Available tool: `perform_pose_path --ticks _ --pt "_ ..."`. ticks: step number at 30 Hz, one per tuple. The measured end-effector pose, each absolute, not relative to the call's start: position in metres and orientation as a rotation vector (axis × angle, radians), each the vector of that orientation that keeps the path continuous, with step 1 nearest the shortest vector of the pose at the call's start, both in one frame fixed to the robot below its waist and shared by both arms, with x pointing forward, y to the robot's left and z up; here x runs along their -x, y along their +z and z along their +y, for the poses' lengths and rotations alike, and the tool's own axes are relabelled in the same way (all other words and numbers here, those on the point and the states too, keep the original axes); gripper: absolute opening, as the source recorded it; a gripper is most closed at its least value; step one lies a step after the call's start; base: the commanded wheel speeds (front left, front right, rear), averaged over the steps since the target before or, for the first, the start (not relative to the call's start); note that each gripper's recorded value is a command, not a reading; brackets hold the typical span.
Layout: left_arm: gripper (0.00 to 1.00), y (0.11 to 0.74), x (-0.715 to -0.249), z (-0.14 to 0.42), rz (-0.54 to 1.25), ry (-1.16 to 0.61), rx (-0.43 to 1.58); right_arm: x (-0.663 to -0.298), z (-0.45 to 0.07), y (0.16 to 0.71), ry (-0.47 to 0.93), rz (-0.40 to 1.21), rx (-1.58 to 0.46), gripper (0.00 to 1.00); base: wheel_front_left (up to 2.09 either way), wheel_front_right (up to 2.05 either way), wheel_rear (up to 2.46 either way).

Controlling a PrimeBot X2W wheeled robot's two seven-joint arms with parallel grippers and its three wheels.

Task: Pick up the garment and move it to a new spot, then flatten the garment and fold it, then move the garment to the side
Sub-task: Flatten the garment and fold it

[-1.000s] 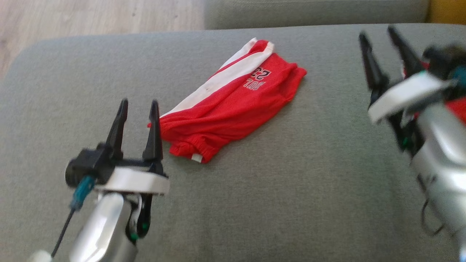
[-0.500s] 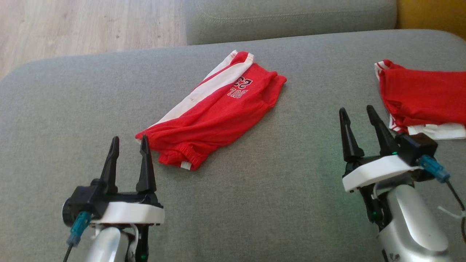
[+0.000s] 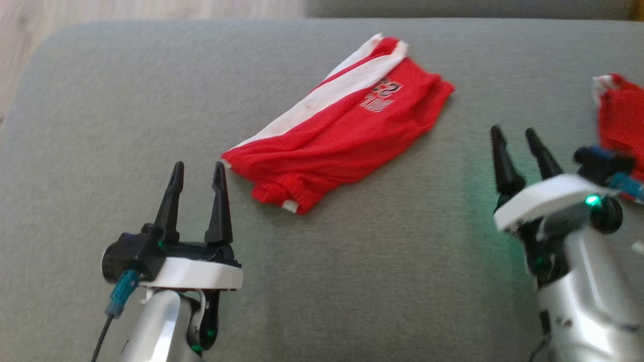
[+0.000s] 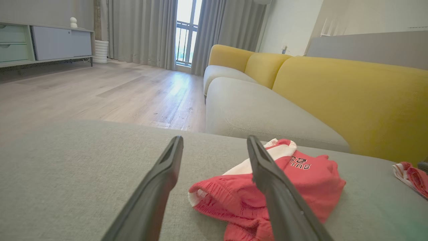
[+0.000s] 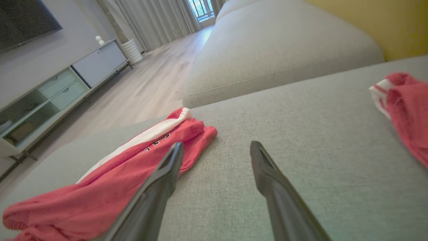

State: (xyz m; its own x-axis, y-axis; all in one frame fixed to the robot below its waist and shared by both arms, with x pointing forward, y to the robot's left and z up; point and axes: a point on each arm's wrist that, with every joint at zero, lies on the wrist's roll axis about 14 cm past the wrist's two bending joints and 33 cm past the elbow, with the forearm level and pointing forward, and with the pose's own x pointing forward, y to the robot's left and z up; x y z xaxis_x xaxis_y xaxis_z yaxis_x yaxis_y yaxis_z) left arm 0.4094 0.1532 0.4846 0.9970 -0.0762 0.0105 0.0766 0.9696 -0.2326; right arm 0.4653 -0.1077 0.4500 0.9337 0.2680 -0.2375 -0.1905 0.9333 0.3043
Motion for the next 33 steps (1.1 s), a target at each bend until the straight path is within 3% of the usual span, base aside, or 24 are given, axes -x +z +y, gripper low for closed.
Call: perform_pose_path --ticks 6,10,19,33 --pt "1.00 0.465 -0.406 0.175 0.052 -0.014 0.223 -0.510 -0.081 0.417 0.222 0.496 -0.638 1.00 0.00 0.00 0.00" --pt "1.00 0.456 -0.400 0.184 0.083 0.016 0.213 -0.521 -0.055 0.396 0.246 0.609 -0.724 1.00 0.00 0.00 0.00" --pt "1.00 0.450 -0.395 0.193 0.105 0.049 0.211 -0.545 -0.020 0.387 0.295 0.718 -0.796 1.00 0.00 0.00 0.00" --pt "1.00 0.440 -0.397 0.196 0.143 0.071 0.204 -0.563 0.004 0.374 0.357 0.813 -0.695 1.00 0.00 0.00 0.00"
